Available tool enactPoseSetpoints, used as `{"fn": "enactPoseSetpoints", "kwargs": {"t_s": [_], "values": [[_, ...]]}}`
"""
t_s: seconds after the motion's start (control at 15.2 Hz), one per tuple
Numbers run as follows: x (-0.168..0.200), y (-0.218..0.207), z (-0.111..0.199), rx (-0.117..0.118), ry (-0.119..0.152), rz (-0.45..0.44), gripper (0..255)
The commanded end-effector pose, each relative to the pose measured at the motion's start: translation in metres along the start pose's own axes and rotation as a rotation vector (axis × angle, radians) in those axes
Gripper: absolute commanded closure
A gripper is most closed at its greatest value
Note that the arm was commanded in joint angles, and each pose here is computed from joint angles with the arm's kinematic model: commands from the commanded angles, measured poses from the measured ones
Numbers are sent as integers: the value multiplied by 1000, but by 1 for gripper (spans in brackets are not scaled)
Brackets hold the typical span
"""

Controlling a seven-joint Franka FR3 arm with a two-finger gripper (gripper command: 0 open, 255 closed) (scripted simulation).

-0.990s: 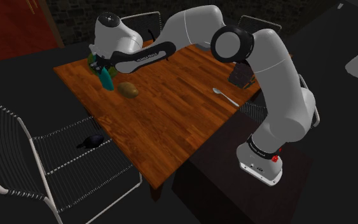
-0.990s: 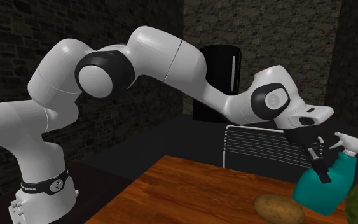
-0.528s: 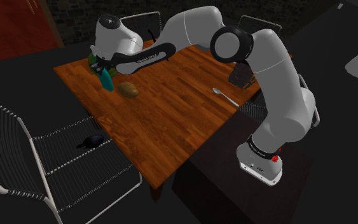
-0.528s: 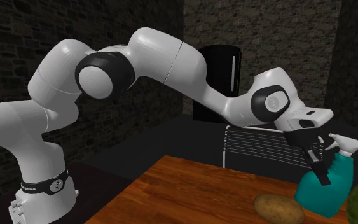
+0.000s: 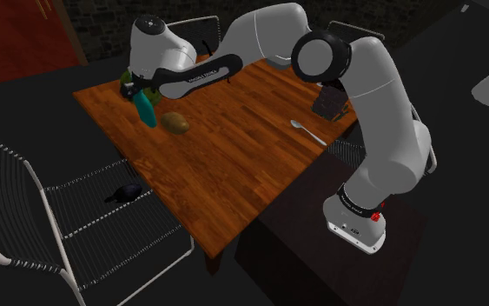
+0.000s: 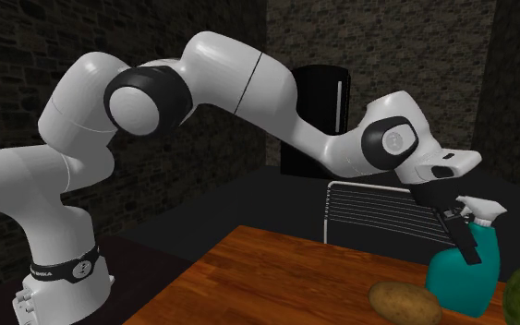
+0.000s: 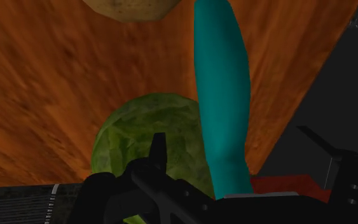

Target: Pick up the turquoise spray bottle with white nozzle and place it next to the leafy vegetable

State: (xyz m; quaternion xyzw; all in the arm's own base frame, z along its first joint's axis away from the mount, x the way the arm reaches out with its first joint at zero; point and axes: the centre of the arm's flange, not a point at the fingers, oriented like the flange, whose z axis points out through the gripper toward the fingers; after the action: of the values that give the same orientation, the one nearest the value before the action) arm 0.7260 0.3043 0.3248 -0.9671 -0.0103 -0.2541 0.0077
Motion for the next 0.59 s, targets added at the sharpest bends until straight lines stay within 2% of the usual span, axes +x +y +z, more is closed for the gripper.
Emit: {"fn": "enactPoseSetpoints", "kwargs": {"t_s": [0.0, 0.07, 0.53], "values": [[-1, 0, -25, 0, 1, 0, 0], [-1, 0, -35, 0, 1, 0, 0], [-1, 0, -35, 0, 1, 0, 0]]}}
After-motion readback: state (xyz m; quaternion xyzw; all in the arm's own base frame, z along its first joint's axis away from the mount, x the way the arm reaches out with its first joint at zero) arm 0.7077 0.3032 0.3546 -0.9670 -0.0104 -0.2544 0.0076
